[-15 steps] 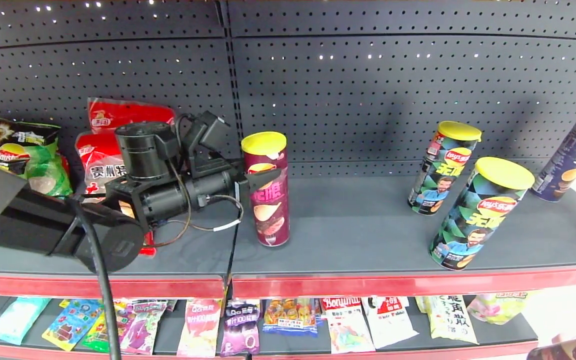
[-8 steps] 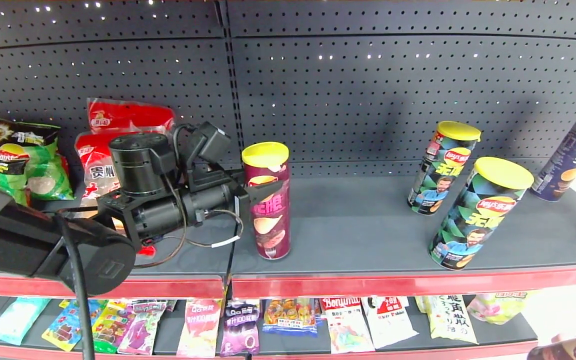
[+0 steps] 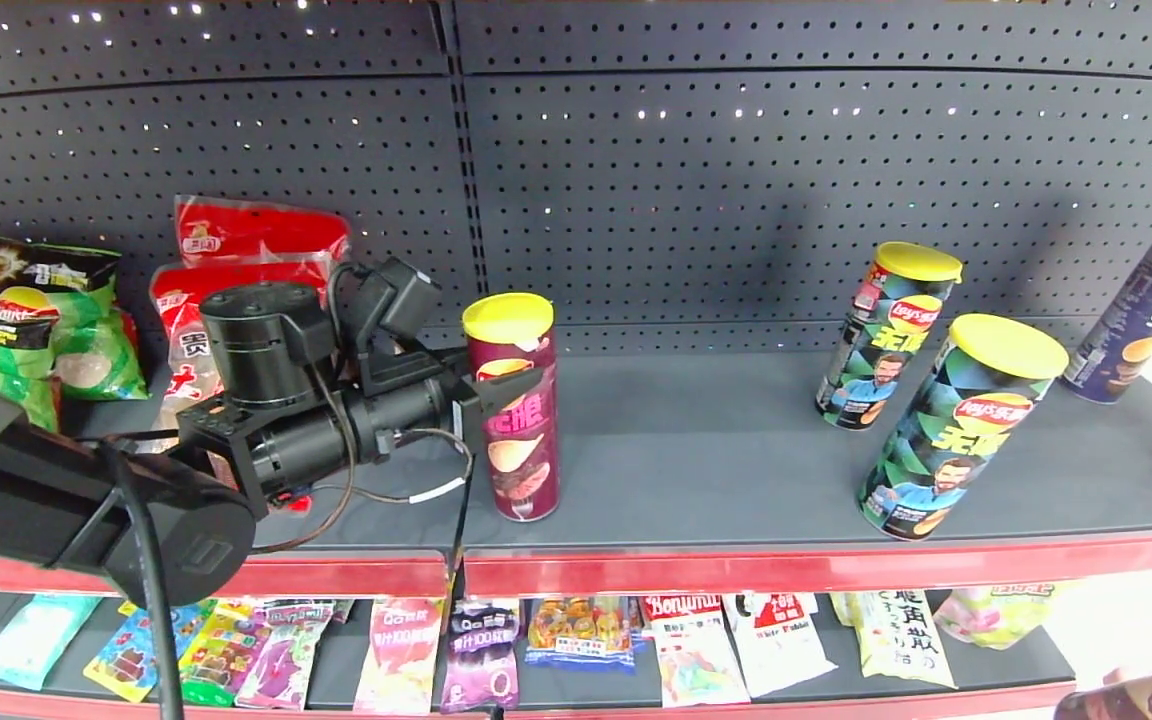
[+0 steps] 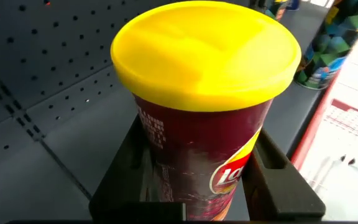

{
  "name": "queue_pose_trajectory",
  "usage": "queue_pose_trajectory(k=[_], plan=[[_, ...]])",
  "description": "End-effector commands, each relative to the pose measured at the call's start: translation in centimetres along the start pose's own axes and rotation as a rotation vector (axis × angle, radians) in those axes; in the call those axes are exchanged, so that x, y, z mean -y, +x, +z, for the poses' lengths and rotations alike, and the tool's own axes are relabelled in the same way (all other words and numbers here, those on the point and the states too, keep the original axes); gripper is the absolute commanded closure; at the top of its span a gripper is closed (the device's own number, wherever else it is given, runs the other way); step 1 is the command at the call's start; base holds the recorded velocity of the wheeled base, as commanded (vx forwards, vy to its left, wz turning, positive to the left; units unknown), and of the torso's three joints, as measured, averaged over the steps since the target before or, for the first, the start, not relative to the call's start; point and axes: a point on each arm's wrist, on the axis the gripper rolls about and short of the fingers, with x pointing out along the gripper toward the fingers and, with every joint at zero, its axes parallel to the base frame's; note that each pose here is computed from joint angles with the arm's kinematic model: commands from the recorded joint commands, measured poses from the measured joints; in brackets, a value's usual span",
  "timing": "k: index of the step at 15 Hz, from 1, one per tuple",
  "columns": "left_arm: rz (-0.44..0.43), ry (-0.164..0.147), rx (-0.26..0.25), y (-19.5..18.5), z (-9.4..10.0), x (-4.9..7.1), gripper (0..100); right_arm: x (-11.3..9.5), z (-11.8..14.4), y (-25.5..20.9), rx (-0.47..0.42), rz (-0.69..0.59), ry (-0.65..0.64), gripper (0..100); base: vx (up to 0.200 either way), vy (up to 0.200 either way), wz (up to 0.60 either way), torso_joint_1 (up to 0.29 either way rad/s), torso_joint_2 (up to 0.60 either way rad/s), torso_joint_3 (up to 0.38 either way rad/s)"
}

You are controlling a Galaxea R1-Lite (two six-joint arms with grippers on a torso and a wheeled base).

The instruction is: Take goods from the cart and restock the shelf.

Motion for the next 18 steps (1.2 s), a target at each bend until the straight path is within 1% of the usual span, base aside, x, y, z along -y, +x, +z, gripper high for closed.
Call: queue_pose_trajectory(k=[1, 2, 3, 4, 7, 9, 11, 18], plan=[[-0.002, -0.004, -0.010, -0.1, -0.3, 0.1, 100, 0.0, 0.0, 0.0, -0.003, 0.001, -0.001, 100, 0.000, 0.000, 0.00, 0.000, 0.00, 0.000], [0.000, -0.004, -0.010, -0.1, -0.3, 0.1, 100, 0.0, 0.0, 0.0, -0.003, 0.001, -0.001, 100, 0.000, 0.000, 0.00, 0.000, 0.00, 0.000], [-0.002, 0.003, 0.006, -0.1, -0.2, 0.2, 100, 0.0, 0.0, 0.0, -0.002, 0.000, -0.001, 100, 0.000, 0.000, 0.00, 0.000, 0.00, 0.000], [-0.007, 0.002, 0.006, -0.2, -0.2, 0.4, 100, 0.0, 0.0, 0.0, -0.002, 0.000, -0.001, 100, 0.000, 0.000, 0.00, 0.000, 0.00, 0.000], [-0.018, 0.000, 0.001, -0.8, -0.5, 1.0, 100, 0.0, 0.0, 0.0, 0.000, 0.000, 0.000, 100, 0.000, 0.000, 0.00, 0.000, 0.00, 0.000], [-0.026, -0.003, -0.012, -1.2, -0.8, 1.5, 100, 0.0, 0.0, 0.0, -0.002, 0.000, -0.001, 100, 0.000, 0.000, 0.00, 0.000, 0.00, 0.000], [-0.031, -0.005, -0.017, -1.5, -0.9, 1.8, 100, 0.0, 0.0, 0.0, -0.002, 0.000, -0.001, 100, 0.000, 0.000, 0.00, 0.000, 0.00, 0.000], [-0.028, -0.015, -0.036, -1.8, -1.3, 1.9, 100, 0.0, 0.0, 0.0, -0.002, 0.000, -0.001, 100, 0.000, 0.000, 0.00, 0.000, 0.00, 0.000]])
